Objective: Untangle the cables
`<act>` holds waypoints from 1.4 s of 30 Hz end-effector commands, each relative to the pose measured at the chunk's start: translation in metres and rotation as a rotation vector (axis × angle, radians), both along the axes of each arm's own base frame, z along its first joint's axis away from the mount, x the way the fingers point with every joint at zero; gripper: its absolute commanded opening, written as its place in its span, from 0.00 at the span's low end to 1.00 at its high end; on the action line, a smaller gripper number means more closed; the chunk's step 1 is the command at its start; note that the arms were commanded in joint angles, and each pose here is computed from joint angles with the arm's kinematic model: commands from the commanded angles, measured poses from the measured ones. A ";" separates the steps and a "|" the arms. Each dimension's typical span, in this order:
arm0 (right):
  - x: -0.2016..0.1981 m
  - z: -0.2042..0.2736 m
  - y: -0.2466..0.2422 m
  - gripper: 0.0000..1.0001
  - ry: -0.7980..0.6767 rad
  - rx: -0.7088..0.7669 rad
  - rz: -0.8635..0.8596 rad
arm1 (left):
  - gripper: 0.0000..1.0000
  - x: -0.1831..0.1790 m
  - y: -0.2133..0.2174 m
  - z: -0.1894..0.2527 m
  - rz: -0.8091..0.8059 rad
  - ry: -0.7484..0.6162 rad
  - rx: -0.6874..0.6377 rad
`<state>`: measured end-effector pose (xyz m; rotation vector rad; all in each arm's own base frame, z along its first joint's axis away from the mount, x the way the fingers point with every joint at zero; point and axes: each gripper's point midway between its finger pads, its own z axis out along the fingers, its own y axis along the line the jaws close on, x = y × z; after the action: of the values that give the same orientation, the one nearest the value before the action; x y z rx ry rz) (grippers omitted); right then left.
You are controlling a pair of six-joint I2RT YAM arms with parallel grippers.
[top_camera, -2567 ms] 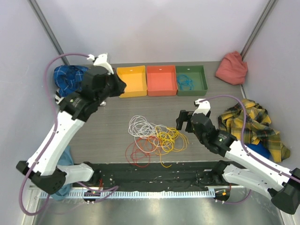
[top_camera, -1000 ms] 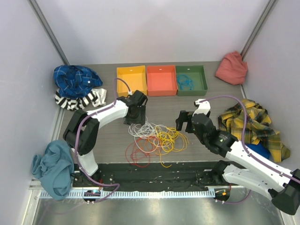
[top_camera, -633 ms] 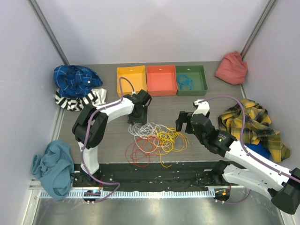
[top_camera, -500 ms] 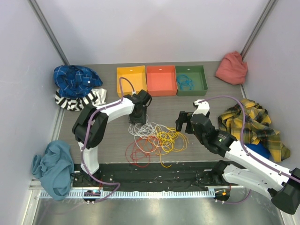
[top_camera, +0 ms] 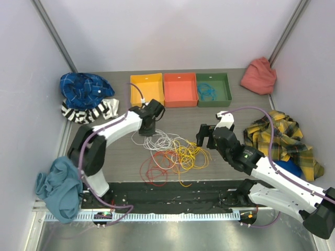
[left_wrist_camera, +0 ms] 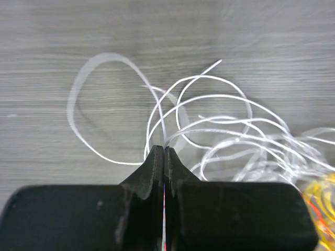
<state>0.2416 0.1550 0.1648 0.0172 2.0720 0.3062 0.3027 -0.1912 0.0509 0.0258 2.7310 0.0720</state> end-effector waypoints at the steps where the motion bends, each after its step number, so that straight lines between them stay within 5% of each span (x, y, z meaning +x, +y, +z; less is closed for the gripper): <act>1: 0.007 0.029 0.007 1.00 -0.051 0.041 0.003 | 0.00 0.020 0.006 0.111 0.027 -0.303 -0.065; 7: 0.011 0.038 0.015 1.00 -0.053 0.052 0.022 | 0.00 0.028 0.000 0.246 0.023 -0.569 -0.203; 17: 0.013 0.061 0.019 1.00 -0.087 0.082 0.035 | 0.00 0.017 -0.005 0.376 -0.033 -0.757 -0.348; 26: 0.014 0.067 0.024 0.99 -0.101 0.131 0.036 | 0.00 -0.003 -0.051 0.310 -0.162 -0.589 -0.364; 30: 0.016 0.076 0.041 0.91 -0.133 0.202 0.090 | 0.00 -0.010 -0.051 0.287 -0.157 -0.573 -0.397; 42: 0.014 0.026 0.056 0.89 -0.038 0.168 0.132 | 0.00 -0.005 -0.004 0.229 -0.018 -0.513 -0.146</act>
<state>0.2504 0.2062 0.1793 -0.0502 2.0591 0.5219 0.2987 -0.2244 0.2803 0.0950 2.2552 -0.1987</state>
